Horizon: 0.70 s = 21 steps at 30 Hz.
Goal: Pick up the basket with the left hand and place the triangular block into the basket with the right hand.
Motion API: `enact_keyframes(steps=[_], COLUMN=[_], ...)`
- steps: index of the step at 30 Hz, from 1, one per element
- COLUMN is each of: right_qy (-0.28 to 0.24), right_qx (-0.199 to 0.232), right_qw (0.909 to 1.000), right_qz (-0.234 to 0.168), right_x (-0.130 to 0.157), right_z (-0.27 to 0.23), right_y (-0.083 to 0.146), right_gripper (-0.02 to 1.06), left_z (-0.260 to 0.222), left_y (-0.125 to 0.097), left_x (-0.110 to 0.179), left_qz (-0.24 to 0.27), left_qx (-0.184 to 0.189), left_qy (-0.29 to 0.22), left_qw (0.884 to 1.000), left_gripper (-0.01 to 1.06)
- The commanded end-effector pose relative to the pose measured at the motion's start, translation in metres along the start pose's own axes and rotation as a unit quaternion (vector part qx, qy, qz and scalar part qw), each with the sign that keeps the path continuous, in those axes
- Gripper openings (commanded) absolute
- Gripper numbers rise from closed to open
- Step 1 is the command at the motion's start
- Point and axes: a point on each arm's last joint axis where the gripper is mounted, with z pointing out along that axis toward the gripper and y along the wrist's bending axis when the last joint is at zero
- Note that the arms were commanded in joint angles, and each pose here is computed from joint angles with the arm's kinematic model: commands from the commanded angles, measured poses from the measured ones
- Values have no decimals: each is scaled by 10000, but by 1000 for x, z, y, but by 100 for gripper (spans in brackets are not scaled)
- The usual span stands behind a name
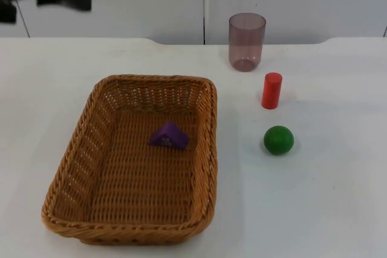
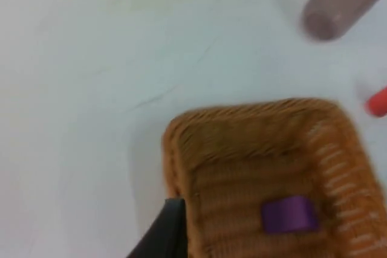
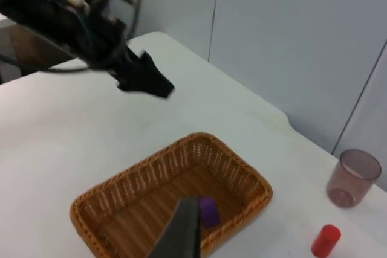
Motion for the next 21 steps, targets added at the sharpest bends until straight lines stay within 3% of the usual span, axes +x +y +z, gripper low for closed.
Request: enact_keyframes(steps=[1,12,21], right_qy=[-16,100,-49], right_qx=[5,-22,-9], right_qw=[10000,9995,9985], right_qz=[-20,286,541], right_x=[6,72,116], right_z=[-3,-23,-42], right_y=[0,3,4], right_gripper=[84,84,84], left_z=[-18,-121,-181], left_y=[-7,-41,-47], left_x=[2,39,79], left_qz=[129,734,725], left_qx=[91,306,-245], left_qy=[-54,-914,-1437], left_qw=[9999,9926,9867], left_gripper=[105,105,105])
